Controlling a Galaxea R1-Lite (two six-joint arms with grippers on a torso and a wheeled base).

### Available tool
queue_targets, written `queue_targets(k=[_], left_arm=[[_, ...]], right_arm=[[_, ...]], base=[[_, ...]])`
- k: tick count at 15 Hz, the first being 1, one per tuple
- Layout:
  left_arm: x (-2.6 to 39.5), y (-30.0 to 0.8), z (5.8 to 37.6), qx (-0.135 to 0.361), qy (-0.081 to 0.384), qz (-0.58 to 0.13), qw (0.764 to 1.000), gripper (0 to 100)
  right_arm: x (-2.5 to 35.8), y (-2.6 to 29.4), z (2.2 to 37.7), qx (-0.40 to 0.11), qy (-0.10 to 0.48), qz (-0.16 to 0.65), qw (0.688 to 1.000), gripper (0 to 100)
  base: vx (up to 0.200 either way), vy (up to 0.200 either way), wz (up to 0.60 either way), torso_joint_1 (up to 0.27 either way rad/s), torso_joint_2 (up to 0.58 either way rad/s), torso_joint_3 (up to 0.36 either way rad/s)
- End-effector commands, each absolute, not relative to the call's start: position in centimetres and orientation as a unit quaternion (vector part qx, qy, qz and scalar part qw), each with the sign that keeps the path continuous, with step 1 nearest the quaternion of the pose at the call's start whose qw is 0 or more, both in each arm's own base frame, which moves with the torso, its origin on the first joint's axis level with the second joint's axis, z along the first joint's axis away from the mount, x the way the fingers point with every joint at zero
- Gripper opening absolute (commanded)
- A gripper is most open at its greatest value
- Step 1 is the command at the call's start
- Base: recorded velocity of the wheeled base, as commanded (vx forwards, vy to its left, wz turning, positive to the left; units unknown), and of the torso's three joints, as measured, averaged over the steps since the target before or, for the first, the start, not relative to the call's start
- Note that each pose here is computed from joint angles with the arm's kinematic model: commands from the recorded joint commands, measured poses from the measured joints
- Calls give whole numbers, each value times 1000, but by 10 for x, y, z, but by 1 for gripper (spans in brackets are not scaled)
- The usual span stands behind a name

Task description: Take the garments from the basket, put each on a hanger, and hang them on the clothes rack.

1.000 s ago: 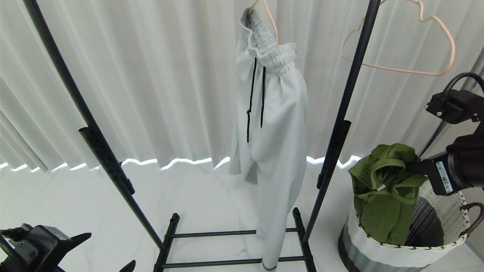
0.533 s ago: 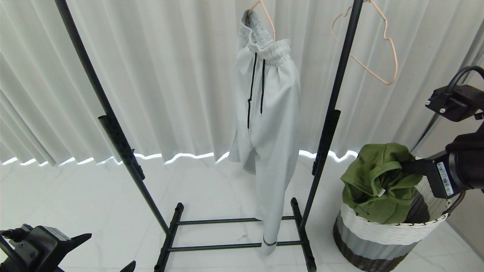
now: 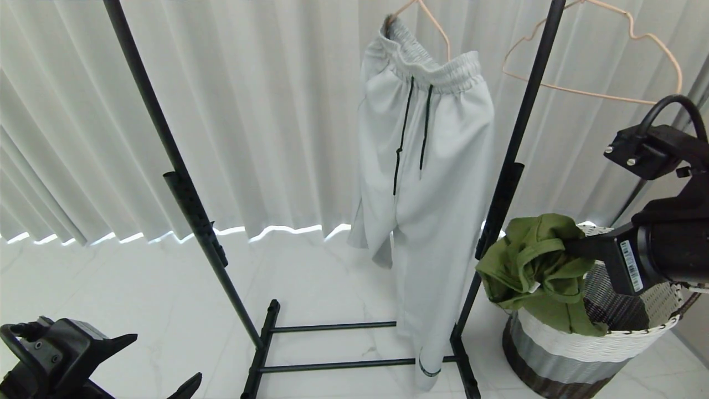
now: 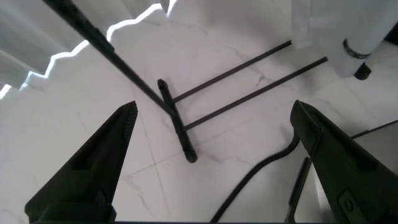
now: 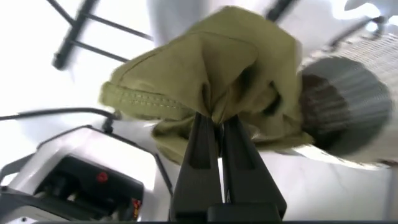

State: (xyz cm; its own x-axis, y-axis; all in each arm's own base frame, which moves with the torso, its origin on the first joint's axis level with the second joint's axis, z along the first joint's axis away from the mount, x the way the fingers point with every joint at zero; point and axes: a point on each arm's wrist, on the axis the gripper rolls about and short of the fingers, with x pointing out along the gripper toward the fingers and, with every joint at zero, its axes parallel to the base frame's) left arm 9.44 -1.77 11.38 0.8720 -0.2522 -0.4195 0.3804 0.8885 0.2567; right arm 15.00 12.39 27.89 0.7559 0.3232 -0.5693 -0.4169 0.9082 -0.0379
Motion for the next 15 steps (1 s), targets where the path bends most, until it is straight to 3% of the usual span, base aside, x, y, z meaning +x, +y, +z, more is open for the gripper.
queue_targets(k=[1,6,11,13,15], left_arm=[[98,-18,114,167,195,-168,952,100],[103,-25,117,169,193,-202,945,100],[117,-56,130,161,166,-360,904,100],[126,-71,141,132,156,-422,883,100],[133,-89,154,63,173,-440,879,100]], right_arm=[[152,132,276,-84,292,209,930,0],[146,156,278,-41,274,261,925,0],[142,177,279,-14,261,334,906,0],[138,195,275,-4,265,359,895,0],[134,215,269,10,265,380,886,0]], base=[[0,0,0,0,0,0],[0,0,0,0,0,0],[0,0,0,0,0,0],[0,0,0,0,0,0],[0,0,0,0,0,0]])
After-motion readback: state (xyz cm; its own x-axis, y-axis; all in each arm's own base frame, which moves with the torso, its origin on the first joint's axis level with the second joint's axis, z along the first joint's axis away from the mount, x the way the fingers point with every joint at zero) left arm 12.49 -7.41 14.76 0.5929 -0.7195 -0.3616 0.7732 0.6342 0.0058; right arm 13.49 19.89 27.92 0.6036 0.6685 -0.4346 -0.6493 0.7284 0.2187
